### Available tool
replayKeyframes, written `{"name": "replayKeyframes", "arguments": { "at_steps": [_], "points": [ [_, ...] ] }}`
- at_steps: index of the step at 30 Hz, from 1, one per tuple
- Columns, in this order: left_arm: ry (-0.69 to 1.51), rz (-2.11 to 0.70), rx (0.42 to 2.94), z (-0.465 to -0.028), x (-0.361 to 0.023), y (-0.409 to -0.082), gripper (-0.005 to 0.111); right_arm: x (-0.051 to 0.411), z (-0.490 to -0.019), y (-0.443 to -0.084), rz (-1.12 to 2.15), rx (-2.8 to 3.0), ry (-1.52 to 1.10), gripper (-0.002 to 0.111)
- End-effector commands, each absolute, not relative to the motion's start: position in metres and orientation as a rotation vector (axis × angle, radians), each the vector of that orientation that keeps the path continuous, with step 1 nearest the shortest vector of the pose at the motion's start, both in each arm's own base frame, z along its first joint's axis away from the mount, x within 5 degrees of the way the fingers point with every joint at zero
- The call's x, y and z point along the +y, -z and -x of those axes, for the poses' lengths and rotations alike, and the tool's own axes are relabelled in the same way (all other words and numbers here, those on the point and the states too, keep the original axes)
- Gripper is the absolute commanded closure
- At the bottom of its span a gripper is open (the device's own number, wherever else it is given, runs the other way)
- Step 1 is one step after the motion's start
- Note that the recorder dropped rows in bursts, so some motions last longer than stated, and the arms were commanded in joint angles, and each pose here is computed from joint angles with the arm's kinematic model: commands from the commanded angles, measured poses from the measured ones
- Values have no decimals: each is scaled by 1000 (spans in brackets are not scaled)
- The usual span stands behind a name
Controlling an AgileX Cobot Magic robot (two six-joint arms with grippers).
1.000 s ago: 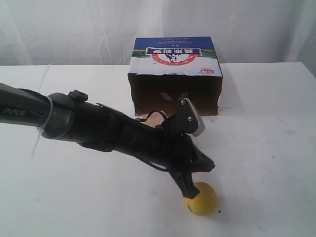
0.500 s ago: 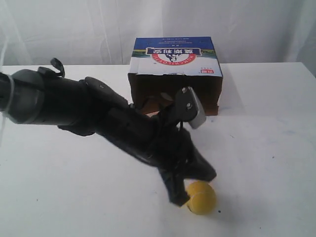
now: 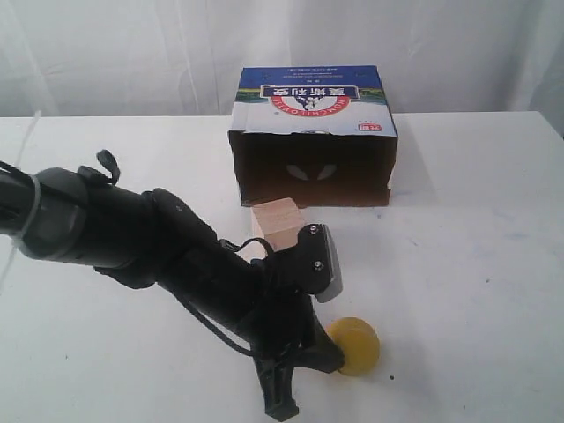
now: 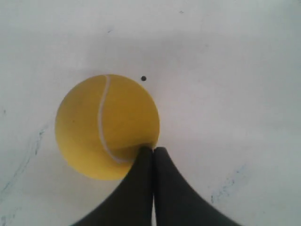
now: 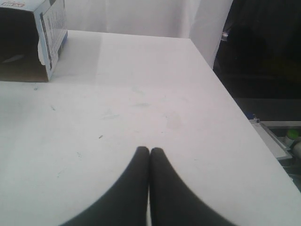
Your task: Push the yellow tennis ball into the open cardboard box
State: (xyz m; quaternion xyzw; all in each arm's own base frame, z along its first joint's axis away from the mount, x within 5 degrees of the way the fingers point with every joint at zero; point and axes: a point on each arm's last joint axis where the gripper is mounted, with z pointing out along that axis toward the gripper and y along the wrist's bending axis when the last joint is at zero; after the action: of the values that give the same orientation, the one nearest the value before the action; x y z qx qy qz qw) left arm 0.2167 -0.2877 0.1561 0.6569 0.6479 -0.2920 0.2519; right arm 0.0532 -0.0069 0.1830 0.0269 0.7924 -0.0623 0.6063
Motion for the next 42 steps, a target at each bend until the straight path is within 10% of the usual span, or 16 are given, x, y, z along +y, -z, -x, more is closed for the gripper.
{"name": "replayKeyframes", "arguments": {
  "at_steps": [1,23,42],
  "points": [
    [823,-1736,1758,-223,-297,-146,107,-7,-53,-182,-75,1826,140,108],
    [818,-1640,1564,-250,-326,-188,107,-7,-53,-182,-75,1826,140,108],
    [679,-1447,1644,-302,-353,-153,107,-7,-53,-182,-75,1826,140,108]
  ]
}}
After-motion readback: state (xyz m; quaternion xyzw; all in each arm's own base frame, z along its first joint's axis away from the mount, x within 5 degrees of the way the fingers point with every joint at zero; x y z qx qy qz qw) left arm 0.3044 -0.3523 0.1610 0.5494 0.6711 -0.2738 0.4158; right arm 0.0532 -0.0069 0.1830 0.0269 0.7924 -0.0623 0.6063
